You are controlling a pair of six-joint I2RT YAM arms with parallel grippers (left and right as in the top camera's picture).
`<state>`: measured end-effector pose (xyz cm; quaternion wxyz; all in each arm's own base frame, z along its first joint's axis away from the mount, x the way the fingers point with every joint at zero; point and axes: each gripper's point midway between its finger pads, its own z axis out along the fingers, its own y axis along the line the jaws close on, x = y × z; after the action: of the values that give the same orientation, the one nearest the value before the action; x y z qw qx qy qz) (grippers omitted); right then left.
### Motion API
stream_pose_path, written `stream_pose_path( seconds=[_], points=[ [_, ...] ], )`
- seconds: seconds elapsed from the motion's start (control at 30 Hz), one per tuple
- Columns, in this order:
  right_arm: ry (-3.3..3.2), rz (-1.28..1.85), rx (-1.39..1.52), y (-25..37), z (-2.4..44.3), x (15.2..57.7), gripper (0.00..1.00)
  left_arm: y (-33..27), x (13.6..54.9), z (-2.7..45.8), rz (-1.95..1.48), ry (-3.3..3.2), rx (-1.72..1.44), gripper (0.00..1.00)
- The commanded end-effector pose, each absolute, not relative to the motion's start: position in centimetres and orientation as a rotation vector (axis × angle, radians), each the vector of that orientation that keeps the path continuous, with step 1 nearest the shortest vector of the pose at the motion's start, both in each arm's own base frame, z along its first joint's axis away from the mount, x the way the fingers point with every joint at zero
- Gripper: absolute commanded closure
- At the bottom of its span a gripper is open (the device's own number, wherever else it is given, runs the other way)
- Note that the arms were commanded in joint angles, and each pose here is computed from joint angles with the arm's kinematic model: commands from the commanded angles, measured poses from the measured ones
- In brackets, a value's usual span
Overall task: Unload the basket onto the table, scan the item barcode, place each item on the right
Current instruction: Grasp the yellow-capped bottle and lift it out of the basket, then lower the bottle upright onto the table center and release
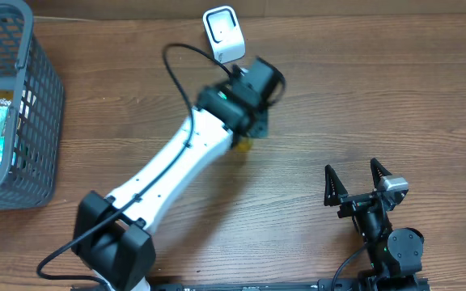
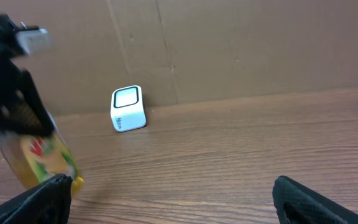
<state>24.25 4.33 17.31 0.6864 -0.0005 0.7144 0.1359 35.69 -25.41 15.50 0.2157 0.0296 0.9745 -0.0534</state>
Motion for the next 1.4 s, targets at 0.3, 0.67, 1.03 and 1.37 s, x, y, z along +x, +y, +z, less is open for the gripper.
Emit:
stream_pose_path(
  seconds=[0.3, 0.67, 1.03, 1.37],
  points=[
    [1.600, 0.300, 0.010, 4.1, 17.0, 24.3, 0.00, -29.8, 33.3, 12.7, -0.210, 2.619, -0.025, 0.71],
    [1.600, 0.300, 0.010, 4.1, 17.0, 24.3, 0.00, -31.6, 33.0, 11.3, -0.221, 2.622, 0.019, 0.72],
    [1.600, 0.299, 0.010, 4.1, 17.0, 24.3, 0.00, -32.4, 32.9, 10.2, -0.251, 2.645, 0.035, 0.55],
    [1.600, 0.300, 0.010, 4.1, 17.0, 24.3, 0.00, -33.0, 32.4, 10.2, -0.281, 2.663, 0.122, 0.00]
  ],
)
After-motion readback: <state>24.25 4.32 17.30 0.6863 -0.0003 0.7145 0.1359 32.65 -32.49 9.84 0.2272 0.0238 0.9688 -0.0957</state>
